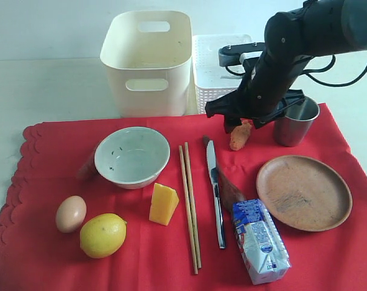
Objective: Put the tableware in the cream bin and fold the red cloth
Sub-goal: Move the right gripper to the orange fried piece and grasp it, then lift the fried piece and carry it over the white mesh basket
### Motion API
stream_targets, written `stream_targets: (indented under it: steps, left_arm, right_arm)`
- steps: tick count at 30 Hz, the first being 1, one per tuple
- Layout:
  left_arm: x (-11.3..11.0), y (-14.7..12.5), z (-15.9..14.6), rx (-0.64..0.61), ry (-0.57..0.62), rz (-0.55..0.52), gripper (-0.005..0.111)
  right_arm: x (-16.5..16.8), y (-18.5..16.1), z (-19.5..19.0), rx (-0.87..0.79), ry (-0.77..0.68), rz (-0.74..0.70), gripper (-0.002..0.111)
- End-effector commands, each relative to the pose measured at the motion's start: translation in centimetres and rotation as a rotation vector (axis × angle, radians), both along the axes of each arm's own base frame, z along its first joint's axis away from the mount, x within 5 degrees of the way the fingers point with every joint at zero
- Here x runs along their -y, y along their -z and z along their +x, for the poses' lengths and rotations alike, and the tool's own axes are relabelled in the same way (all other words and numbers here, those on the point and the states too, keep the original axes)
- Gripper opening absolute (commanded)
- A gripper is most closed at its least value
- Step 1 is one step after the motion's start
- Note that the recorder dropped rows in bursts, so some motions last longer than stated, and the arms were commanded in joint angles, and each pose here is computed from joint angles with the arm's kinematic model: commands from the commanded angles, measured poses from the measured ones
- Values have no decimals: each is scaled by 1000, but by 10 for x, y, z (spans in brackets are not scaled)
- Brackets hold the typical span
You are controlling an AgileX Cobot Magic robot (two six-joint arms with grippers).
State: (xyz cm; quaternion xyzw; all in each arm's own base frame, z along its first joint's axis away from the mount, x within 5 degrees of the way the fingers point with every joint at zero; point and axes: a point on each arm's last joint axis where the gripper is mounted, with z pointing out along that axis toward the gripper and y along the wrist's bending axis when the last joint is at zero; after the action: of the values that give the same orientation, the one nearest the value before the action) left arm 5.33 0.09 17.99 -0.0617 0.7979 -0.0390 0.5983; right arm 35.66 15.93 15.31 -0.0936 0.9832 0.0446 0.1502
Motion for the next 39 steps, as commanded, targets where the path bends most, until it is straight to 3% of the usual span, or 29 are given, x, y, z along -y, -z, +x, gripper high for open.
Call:
stream_targets:
  steps: [1,15,18,23,26,29,39]
  left_arm:
    - [0,-1,0,12,7,3,0]
    - [0,-1,0,12,7,5,0]
    - [0,-1,0,12,7,4,0]
    - [0,-1,0,12,7,5,0]
    - [0,-1,0,12,7,5,0]
    - [0,-1,0,12,7,5,0]
    - [0,-1,0,12,7,5,0]
  right_arm:
    - [-2,10,5,4,28,2,58]
    - [-2,40,7,-54,83,-23,58]
    - [-2,43,7,-57,87,-21,48]
    - [-2,42,8,-53,87,-19,15]
    - [-2,36,8,-35,86,-10,6]
    - [-3,27,9,-7,86,5,1]
    - [-2,20,8,0,81,6,1]
